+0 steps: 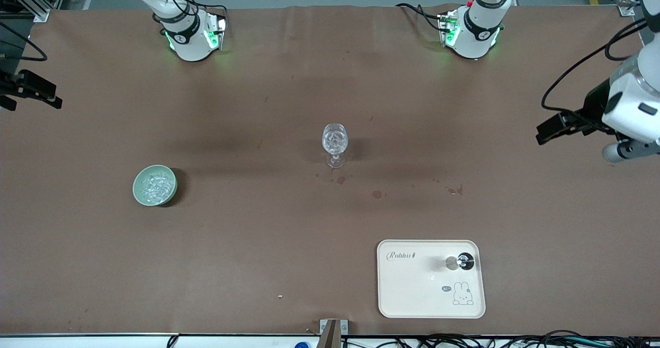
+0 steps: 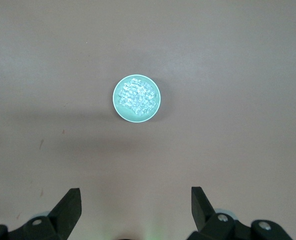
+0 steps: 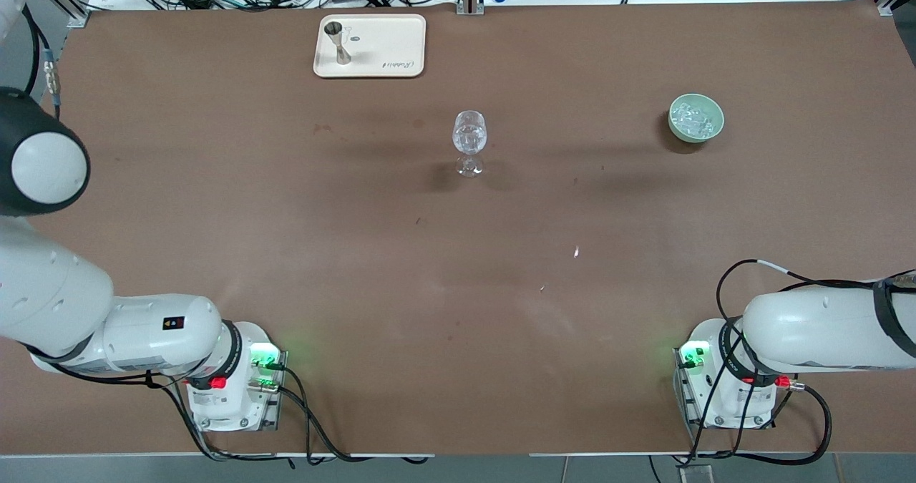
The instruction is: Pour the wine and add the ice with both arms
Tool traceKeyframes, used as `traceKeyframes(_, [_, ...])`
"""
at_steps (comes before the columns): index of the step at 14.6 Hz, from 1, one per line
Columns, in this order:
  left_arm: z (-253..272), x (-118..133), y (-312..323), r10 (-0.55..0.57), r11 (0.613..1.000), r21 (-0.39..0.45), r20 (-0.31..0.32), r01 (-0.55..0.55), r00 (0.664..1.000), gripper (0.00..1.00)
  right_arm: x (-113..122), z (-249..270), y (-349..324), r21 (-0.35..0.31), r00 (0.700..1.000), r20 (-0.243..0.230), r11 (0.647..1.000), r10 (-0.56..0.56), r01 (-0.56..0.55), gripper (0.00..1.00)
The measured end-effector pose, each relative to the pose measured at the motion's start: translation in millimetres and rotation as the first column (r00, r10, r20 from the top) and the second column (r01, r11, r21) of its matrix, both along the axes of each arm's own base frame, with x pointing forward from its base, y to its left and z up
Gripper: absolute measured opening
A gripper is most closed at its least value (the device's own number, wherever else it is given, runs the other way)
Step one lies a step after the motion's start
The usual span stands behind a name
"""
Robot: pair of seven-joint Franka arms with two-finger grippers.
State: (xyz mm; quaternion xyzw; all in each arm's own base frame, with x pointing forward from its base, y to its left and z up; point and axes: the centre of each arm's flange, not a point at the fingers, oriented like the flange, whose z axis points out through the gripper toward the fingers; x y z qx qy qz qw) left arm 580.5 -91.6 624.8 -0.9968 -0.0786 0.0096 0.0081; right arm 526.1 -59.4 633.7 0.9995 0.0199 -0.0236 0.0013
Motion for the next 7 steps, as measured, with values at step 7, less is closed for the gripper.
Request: traceKeyframes(7, [12, -66, 8, -0.061, 0.998, 0.032, 0.039, 0.06, 0.997, 1.0, 2, 2, 0, -0.004, 0.999, 0.038, 1.0, 0.001, 0.0, 0.98])
